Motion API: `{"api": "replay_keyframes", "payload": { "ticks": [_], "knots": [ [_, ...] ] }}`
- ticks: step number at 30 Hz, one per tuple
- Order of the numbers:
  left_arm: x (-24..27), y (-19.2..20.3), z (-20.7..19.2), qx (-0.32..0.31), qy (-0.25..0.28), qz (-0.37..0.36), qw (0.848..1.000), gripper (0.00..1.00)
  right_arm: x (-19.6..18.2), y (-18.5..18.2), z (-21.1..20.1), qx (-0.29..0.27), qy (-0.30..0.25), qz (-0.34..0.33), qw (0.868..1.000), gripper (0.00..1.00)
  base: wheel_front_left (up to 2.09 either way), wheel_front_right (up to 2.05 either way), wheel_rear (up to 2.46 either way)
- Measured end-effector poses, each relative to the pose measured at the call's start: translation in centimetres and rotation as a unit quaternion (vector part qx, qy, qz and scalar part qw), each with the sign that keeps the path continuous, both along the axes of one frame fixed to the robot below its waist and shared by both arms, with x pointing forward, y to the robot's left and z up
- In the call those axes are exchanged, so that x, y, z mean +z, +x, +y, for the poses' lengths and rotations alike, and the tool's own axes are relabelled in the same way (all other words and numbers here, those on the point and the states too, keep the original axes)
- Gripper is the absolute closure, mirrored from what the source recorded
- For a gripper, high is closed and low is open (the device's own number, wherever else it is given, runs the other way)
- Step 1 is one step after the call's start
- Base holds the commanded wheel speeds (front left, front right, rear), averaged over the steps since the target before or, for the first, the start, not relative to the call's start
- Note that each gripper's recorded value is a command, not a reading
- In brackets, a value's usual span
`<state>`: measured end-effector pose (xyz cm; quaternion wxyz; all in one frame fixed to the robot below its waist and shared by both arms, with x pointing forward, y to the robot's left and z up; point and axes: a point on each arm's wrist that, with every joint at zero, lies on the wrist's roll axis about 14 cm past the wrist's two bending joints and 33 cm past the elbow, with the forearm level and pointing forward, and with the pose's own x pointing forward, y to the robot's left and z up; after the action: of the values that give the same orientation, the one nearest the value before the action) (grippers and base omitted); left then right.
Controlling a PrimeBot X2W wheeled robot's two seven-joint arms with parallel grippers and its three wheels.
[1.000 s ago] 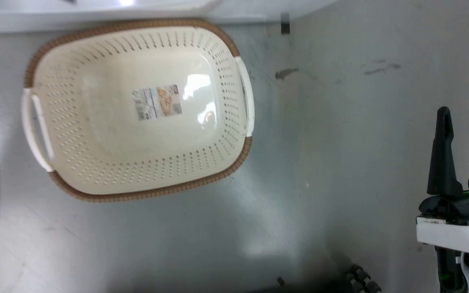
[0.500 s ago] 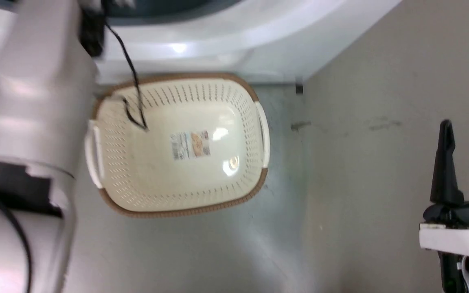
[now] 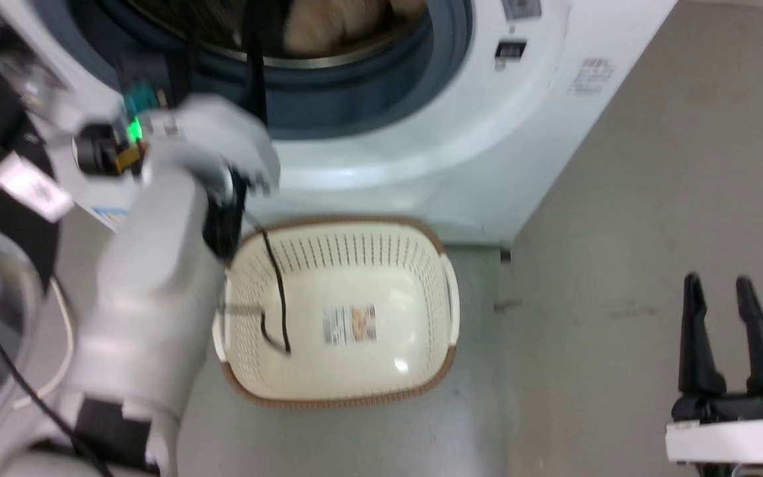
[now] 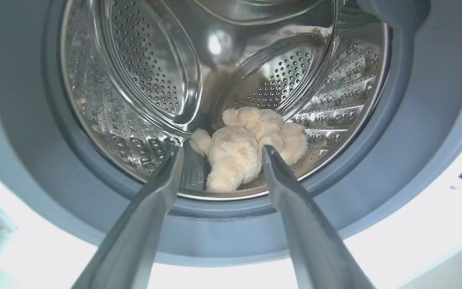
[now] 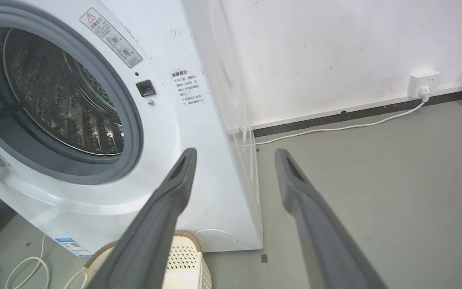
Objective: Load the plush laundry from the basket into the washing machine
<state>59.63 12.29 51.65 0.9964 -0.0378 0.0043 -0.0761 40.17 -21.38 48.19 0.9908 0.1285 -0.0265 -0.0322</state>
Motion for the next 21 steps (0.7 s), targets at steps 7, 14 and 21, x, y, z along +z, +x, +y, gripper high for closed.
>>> {"api": "replay_keyframes", "payload": {
  "ticks": [7,14,21],
  "knots": [
    [2.4,-5.2,1.5,0.016,-0.022,-0.024,0.999,0.00,2.2,-2.5,0.4,0.006,0.001,-0.024,1.000,0.00,0.00,0.00,0.00],
    [5.1,-9.5,2.7,0.030,-0.019,-0.066,0.997,0.00,3.3,-4.8,0.9,0.015,-0.011,-0.037,0.999,0.00,0.00,0.00,0.00],
    [5.9,-13.8,4.0,0.043,-0.016,-0.089,0.995,0.00,4.1,-6.5,1.6,0.026,-0.029,-0.047,0.998,0.00,0.00,0.00,0.00]
  ]
}}
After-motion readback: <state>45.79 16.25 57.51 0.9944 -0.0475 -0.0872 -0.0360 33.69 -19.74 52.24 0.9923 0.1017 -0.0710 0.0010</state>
